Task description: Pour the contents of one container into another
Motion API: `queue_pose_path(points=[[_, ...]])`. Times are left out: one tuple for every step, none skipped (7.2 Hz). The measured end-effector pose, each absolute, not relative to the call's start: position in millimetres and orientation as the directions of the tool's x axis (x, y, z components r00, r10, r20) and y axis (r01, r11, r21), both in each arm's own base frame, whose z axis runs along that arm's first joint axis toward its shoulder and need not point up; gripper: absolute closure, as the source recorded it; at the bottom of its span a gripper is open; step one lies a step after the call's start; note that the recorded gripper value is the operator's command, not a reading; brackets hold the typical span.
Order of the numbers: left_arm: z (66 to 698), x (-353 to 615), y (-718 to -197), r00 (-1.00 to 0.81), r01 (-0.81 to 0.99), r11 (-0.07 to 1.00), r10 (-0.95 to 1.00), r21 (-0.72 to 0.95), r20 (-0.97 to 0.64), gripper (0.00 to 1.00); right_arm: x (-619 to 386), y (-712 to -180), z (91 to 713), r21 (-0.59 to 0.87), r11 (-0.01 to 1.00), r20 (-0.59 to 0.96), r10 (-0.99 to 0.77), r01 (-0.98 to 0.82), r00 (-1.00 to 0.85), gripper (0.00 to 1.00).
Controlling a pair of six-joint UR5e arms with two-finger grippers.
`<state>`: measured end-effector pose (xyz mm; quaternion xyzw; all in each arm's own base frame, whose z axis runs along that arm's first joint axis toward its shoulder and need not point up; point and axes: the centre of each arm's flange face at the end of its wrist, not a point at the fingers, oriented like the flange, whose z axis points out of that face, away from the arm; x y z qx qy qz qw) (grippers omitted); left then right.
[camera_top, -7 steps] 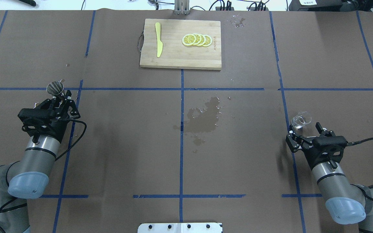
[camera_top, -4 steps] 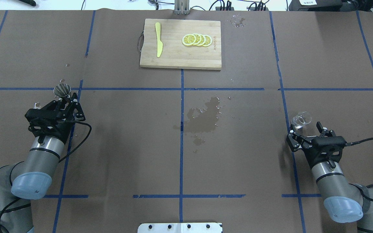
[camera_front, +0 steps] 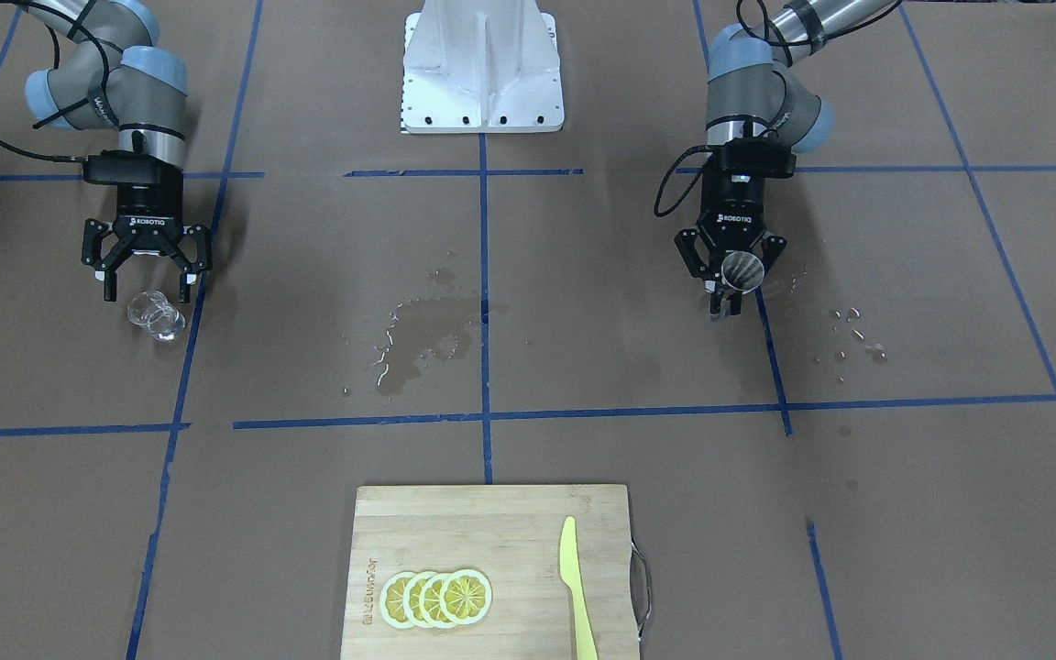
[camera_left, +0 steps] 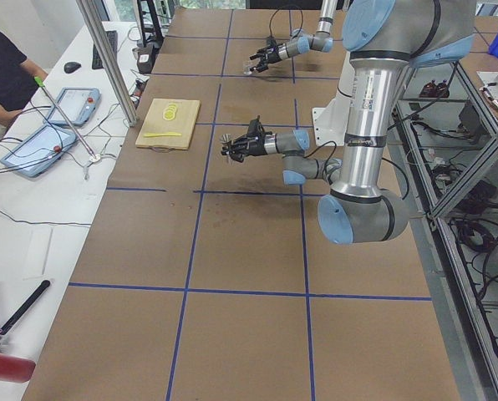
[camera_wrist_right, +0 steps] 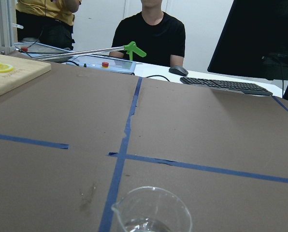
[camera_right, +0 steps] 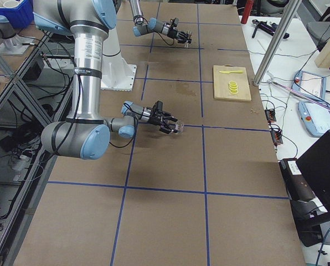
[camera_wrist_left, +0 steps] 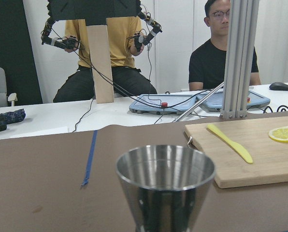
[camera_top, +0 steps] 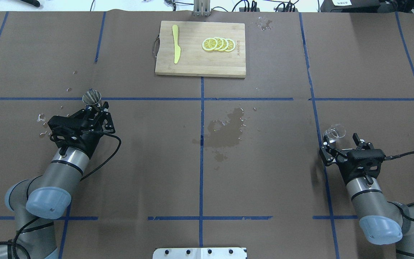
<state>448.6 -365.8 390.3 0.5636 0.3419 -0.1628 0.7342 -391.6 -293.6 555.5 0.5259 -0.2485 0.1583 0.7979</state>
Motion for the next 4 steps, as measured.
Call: queue_pose_path(points=[[375, 454, -367, 0.695, 0.640, 0.305, 0.160, 0.705, -0.701, 1.00, -392, -294, 557, 0.760, 0.397, 0.563, -0.007, -0.514, 0.826, 0.06], [365, 456, -366, 0.674, 0.658, 0.300, 0.172, 0.690, -0.718, 1.00, -392, -294, 558, 0.760, 0.397, 0.563, -0.005, -0.515, 0.827, 0.06], [355, 460, -365, 0.647, 0.673, 0.309, 0.193, 0.672, -0.737, 1.00, -392, -295, 558, 0.760, 0.396, 0.563, -0.004, -0.515, 0.827, 0.06], [341, 467, -364, 0.617, 0.681, 0.328, 0.223, 0.654, -0.754, 1.00, -398, -297, 556, 0.757, 0.394, 0.567, -0.003, -0.520, 0.823, 0.07]])
